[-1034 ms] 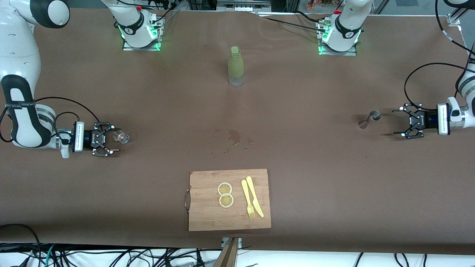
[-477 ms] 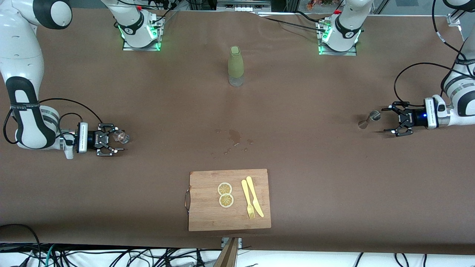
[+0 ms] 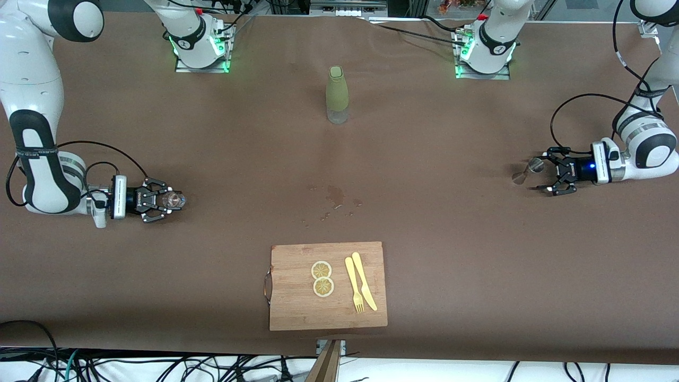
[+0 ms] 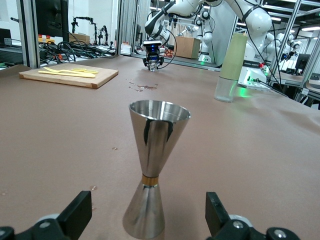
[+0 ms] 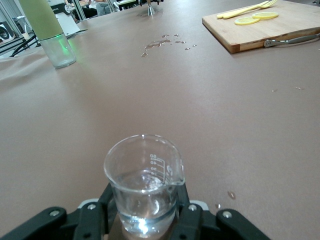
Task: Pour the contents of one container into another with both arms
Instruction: 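Close the right gripper on the beaker while the left gripper grasps the jigger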
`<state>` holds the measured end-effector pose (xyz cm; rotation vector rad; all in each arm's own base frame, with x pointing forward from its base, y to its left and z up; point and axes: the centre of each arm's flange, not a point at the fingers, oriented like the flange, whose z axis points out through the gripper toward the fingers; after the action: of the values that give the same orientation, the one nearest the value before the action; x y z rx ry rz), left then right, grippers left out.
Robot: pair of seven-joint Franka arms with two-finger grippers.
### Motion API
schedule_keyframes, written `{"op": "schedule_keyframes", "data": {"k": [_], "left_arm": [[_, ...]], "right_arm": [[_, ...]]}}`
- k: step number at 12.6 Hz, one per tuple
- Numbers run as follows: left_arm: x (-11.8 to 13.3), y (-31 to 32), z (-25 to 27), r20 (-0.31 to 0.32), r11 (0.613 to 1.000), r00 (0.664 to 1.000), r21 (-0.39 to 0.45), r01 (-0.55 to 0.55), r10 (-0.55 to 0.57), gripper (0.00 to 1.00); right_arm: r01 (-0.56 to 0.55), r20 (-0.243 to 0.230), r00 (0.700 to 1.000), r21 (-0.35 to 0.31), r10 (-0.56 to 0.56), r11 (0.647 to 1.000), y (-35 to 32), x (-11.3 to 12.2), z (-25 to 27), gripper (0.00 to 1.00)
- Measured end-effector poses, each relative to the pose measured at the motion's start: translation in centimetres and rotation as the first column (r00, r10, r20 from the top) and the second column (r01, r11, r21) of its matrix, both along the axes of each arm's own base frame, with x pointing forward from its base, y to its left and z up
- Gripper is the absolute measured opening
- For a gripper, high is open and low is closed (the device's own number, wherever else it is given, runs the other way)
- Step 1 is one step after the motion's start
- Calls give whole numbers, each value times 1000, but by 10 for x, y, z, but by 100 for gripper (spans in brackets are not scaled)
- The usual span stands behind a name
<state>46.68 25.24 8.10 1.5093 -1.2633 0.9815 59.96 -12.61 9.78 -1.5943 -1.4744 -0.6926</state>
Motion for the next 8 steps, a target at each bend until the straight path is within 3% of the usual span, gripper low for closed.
{"op": "schedule_keyframes", "data": {"k": [3, 6, 8], "left_arm": [[-1, -18, -6, 19, 1000, 1000, -24, -3, 3, 100], [2, -34, -11, 25, 999, 1000, -32, 1, 0, 96], [1, -40, -13, 27, 999, 1000, -38, 6, -5, 76]], "right_arm": [[-13, -18, 1000, -11, 13, 1000, 18, 9, 6, 49], [-41, -45, 998, -49, 39, 998, 67, 37, 42, 49], [-39, -70, 997, -106, 32, 994, 115, 55, 79, 49]]}}
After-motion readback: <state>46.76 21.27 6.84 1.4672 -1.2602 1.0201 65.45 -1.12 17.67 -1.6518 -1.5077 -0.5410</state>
